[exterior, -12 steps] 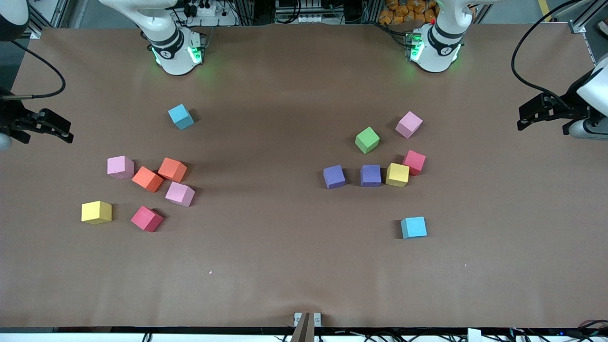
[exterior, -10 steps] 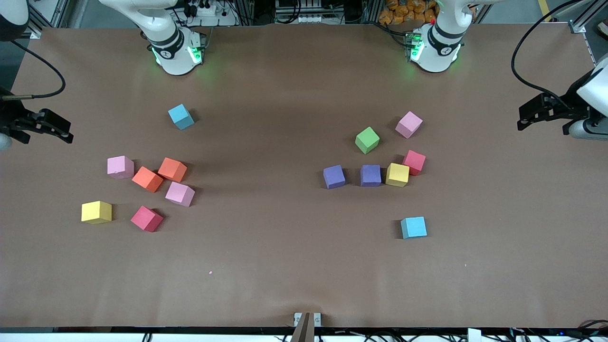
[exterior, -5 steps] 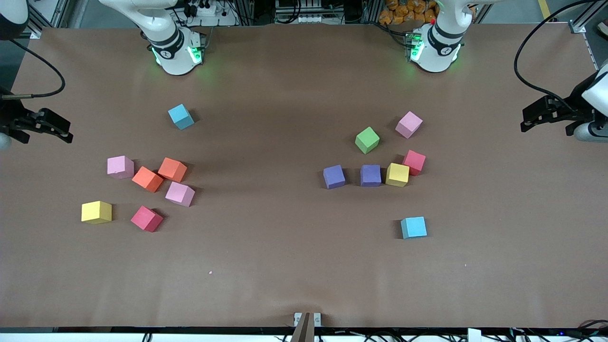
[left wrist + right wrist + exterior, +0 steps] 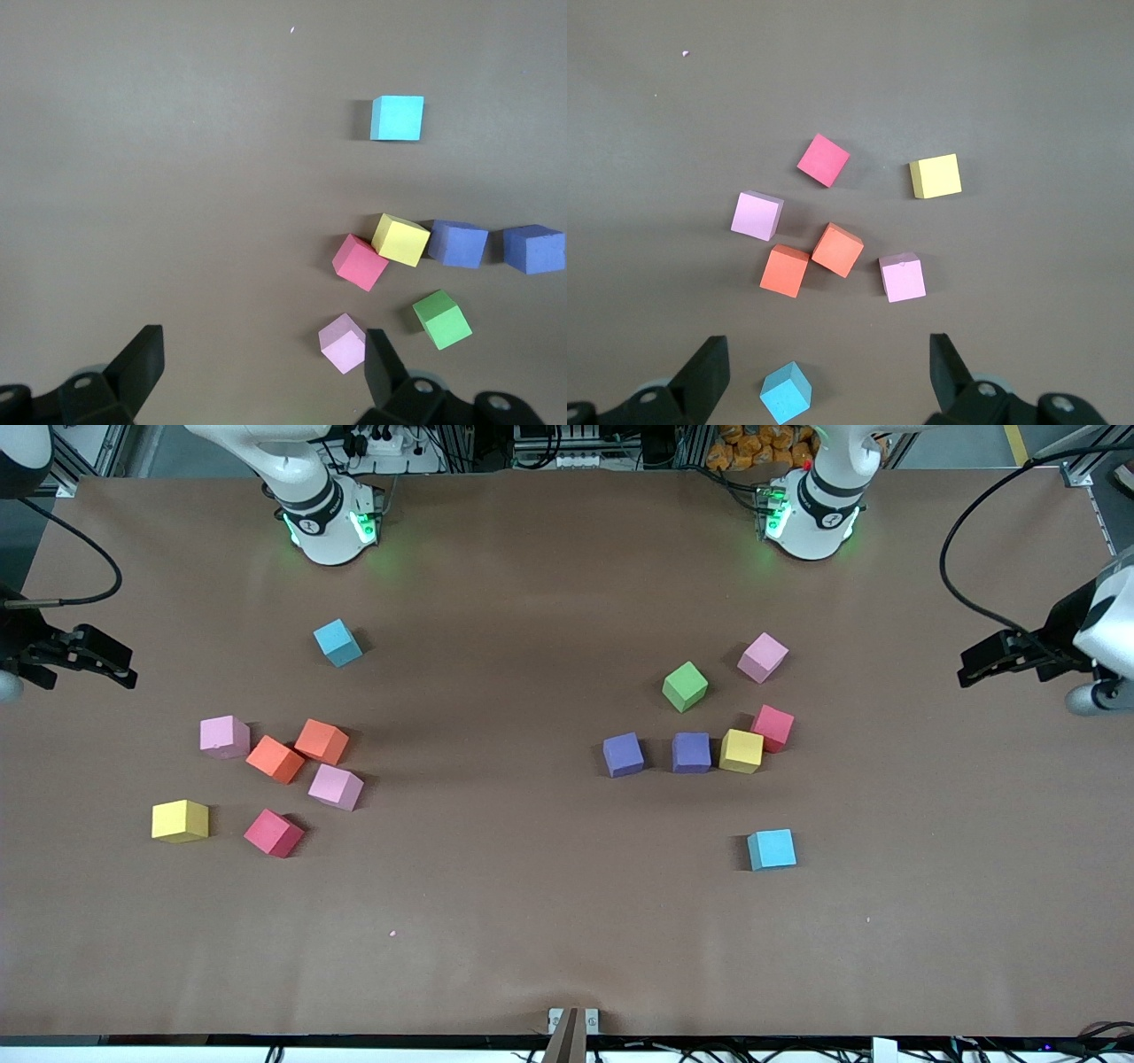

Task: Form number 2 with 11 blocks
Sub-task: 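Reach the left gripper toward the pink cube beside the yellow cube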

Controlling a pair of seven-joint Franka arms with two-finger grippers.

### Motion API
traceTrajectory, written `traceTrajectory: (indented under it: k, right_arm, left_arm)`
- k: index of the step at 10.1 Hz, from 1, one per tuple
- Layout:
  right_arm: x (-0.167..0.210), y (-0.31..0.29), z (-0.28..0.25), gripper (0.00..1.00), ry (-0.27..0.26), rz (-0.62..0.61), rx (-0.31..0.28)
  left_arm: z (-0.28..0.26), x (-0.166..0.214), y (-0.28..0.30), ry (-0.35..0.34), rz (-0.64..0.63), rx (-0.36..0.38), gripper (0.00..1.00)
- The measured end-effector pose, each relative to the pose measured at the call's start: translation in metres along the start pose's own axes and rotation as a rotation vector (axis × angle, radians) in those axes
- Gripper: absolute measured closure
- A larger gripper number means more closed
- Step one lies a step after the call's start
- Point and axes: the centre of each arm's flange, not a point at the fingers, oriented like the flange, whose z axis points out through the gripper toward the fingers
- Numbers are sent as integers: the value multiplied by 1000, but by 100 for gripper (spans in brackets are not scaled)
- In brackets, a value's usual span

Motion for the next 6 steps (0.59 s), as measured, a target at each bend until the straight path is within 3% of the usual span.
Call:
traceTrajectory:
  k: [4, 6]
  right_arm:
    - [0, -1, 1, 0, -1, 4, 17]
    - [1, 7, 5, 0, -7, 28, 58]
  left_arm:
    - [88, 15, 9, -145, -11, 0, 0]
    - [141, 14, 25, -165, 6, -25, 0]
